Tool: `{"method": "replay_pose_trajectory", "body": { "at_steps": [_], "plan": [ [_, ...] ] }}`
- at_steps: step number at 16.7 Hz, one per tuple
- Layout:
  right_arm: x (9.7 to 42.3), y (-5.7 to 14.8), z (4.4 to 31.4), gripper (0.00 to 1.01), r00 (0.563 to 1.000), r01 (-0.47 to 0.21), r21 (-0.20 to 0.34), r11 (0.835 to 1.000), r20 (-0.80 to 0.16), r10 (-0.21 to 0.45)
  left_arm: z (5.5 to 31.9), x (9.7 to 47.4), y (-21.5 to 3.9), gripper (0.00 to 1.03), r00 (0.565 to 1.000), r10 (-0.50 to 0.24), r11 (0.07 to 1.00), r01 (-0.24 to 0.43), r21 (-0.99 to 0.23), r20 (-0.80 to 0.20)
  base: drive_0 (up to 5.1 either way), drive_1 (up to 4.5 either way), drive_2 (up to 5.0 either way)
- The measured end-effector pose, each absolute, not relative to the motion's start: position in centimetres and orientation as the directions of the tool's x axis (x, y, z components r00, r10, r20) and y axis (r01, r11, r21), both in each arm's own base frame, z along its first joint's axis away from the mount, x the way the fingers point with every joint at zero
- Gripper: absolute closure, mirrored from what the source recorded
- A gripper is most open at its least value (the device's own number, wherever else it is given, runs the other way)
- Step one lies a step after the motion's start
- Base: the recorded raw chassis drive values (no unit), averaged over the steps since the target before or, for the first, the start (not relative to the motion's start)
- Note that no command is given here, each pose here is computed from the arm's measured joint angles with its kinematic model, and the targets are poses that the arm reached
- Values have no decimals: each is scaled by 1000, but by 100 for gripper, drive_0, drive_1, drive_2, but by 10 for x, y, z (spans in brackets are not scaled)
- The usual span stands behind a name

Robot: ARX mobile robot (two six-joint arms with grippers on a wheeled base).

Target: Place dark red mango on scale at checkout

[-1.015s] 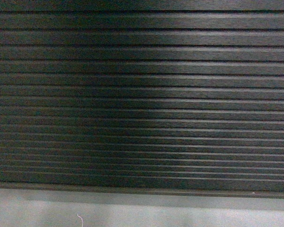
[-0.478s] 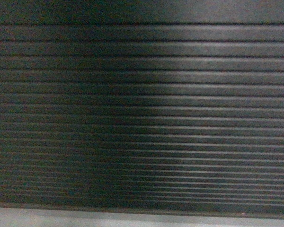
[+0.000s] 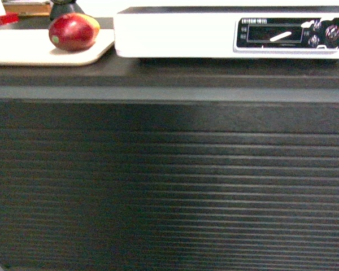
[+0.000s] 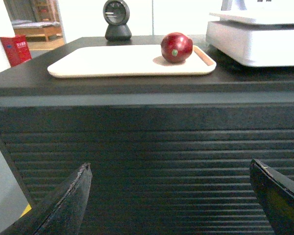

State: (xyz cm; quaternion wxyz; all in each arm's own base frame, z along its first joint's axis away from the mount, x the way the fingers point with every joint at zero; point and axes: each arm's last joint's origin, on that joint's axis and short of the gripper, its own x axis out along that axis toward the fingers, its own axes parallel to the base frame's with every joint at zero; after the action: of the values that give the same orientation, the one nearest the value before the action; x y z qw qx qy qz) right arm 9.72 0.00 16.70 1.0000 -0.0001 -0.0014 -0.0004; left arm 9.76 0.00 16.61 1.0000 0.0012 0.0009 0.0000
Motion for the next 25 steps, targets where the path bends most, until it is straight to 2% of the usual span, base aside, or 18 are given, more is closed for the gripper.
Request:
{"method": "replay_pose_trajectory", "body": {
  "at_steps": [25],
  "plan": [
    [97, 0, 167, 3, 1000, 0, -1, 1000, 4, 0, 166, 98, 0, 5, 1000, 0, 1000, 0, 2, -1, 0, 0, 0]
  ]
}}
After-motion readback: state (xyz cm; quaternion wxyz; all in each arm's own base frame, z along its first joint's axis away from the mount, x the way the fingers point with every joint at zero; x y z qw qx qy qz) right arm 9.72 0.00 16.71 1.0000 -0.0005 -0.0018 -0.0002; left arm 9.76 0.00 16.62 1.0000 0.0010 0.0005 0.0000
